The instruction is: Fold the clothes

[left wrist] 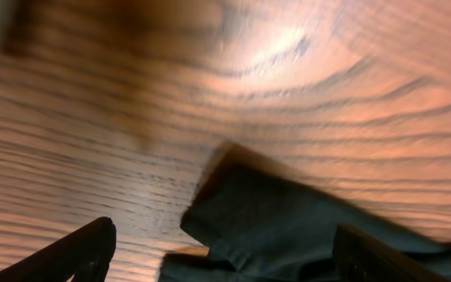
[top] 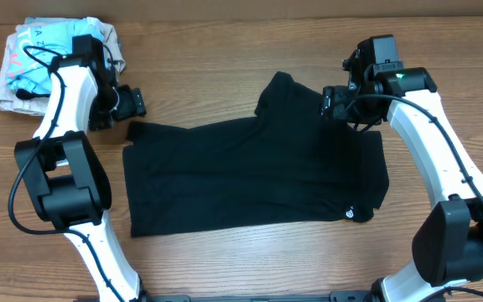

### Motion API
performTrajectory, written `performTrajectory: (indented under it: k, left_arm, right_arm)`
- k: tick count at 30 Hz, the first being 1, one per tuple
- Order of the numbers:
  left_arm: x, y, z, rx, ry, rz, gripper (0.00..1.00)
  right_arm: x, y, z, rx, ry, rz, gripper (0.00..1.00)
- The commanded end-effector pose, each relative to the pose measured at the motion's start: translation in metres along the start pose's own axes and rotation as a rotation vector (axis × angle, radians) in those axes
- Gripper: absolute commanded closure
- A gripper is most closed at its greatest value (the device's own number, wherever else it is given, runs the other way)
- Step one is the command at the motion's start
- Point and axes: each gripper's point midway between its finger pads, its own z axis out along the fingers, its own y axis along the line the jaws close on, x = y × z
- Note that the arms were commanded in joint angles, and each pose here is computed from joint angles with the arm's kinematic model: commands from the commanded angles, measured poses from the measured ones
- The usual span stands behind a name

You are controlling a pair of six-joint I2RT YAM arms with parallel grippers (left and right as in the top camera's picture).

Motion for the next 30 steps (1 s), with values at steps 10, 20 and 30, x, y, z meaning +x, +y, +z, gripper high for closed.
performTrajectory:
  k: [10, 20, 30]
  left_arm:
    - [0.032, 0.003, 0.043, 0.014, 0.058, 0.026, 0.22]
    - [0.028, -0.004, 0.047, 0.02, 0.031, 0.042, 0.54]
    - [0.02, -0.028, 0.054, 0.036, -0.03, 0.1, 0.4]
  right_arm:
    - [-0.011, 0.001, -0.007, 0.0, -0.044, 0.021, 0.22]
    - [-0.022, 0.003, -0.008, -0.01, -0.09, 0.015, 0.26]
    - [-0.036, 0.006, -0.01, -0.022, -0.145, 0.006, 0.26]
